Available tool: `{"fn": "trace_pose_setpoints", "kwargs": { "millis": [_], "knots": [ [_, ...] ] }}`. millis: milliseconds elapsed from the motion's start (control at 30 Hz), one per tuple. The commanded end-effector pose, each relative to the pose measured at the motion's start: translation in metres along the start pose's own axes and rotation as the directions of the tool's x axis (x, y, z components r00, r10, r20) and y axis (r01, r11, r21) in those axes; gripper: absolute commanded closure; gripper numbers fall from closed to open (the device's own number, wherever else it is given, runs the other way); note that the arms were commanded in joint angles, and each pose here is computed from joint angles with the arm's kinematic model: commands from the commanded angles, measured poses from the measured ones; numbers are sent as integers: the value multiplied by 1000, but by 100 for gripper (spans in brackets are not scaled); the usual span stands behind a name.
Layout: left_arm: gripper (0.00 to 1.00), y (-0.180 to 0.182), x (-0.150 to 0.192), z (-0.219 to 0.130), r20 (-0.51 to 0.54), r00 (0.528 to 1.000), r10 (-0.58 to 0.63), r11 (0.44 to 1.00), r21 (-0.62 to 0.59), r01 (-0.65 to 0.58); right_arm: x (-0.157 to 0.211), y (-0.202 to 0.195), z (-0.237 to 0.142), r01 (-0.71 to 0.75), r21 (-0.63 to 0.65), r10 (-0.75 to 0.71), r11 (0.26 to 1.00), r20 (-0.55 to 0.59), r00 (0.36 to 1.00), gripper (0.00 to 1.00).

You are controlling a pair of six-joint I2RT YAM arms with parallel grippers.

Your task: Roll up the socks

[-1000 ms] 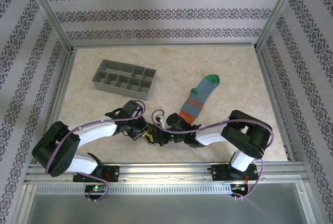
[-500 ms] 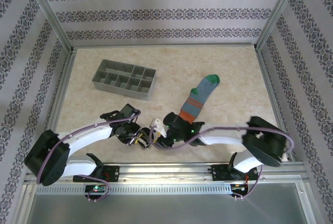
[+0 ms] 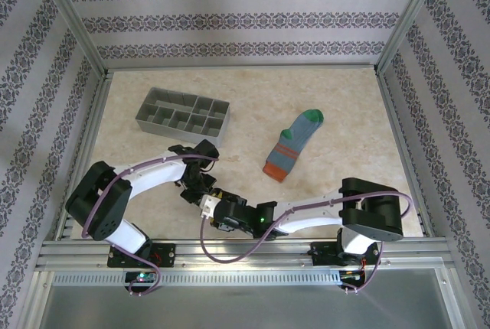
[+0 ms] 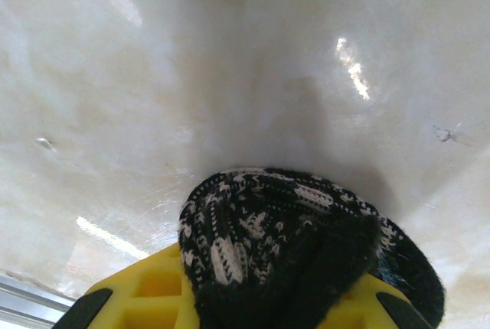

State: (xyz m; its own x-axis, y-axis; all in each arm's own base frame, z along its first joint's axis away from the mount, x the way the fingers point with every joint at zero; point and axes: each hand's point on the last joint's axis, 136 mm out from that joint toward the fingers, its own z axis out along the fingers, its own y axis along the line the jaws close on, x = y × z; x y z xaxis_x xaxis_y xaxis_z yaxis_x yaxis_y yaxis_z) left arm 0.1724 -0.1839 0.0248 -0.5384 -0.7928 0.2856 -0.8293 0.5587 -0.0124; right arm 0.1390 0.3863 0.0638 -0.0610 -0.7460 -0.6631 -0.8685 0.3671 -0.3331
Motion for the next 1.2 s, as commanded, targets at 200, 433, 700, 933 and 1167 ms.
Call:
{"fn": "trace_pose_setpoints", "kwargs": {
  "millis": [200, 433, 700, 933, 1167],
  "knots": [
    [100, 57, -13, 19, 49, 999, 6, 968, -249, 6, 36, -9, 32, -104, 49, 111, 993, -160, 981, 60],
    [68, 32, -18, -3, 75, 996, 46, 997, -61, -42, 95, 5, 33, -281, -72, 237, 957, -363, 901, 100],
    [22, -10, -23, -23, 69, 997, 44, 960, 273, -61, 151, 33, 17, -513, -186, 359, 838, -520, 775, 100],
    [16, -27, -32, -48, 126, 991, 34, 868, 488, -92, 170, 31, 14, -639, -159, 449, 753, -586, 675, 100],
    [30, -14, -19, -44, 88, 990, 106, 852, 505, -136, 186, 31, 11, -750, -109, 539, 653, -628, 561, 100]
  ]
}}
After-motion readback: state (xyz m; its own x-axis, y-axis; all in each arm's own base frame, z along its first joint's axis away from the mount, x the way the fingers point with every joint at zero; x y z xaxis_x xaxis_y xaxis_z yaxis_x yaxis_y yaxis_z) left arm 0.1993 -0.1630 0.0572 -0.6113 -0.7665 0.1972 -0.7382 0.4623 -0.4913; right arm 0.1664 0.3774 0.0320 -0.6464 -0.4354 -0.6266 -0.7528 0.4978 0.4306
